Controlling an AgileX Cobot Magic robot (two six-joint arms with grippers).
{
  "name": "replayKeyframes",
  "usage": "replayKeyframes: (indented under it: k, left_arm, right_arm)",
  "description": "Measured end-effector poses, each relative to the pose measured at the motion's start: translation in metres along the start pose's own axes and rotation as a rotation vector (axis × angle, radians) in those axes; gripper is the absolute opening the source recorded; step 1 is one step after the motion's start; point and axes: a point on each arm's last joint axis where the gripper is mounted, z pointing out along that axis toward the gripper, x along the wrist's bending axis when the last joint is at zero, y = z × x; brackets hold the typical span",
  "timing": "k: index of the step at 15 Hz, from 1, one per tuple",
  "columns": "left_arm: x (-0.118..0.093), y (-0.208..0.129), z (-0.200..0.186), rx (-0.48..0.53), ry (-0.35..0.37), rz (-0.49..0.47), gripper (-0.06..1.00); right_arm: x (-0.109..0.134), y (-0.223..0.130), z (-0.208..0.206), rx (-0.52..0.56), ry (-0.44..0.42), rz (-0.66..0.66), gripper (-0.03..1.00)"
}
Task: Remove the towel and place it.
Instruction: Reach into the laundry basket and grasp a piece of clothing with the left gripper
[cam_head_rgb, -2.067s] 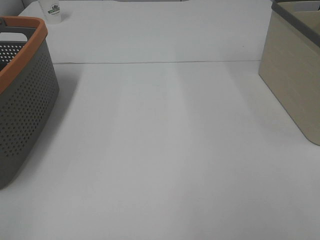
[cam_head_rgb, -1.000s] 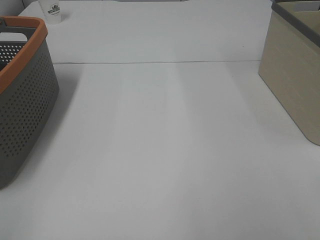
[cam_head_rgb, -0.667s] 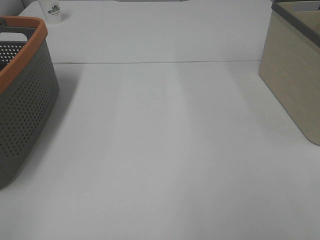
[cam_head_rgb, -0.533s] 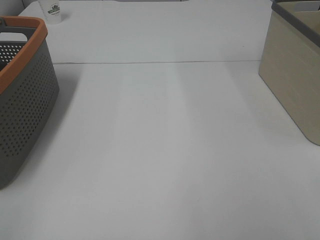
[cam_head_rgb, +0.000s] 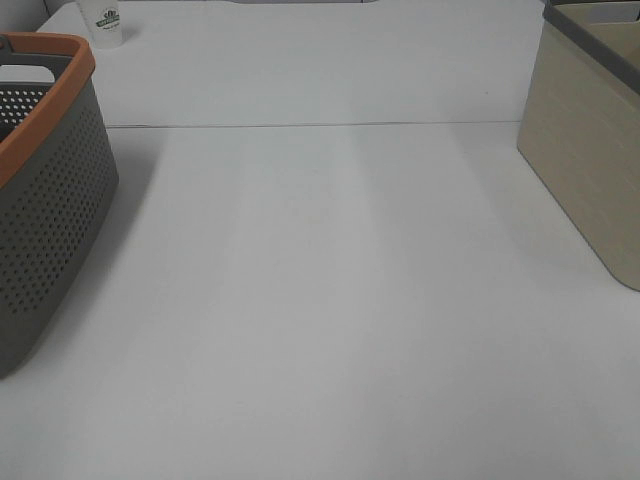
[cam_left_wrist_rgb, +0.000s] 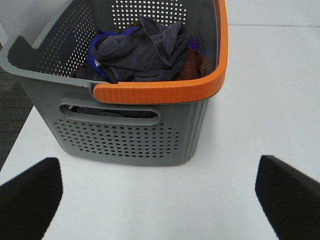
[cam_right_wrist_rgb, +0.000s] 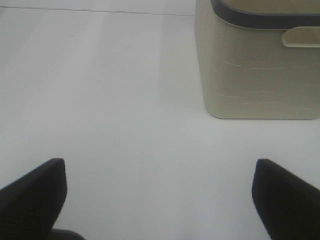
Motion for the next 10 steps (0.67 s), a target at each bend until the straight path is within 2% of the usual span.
replayKeyframes:
  k: [10]
  left_arm:
    - [0.0000,0.0000,0.0000,0.000,0.000,0.000,0.99]
  right_arm:
    - [-0.0016,0.0000,0.0000,0.000,-0.017,-0.009,0.97]
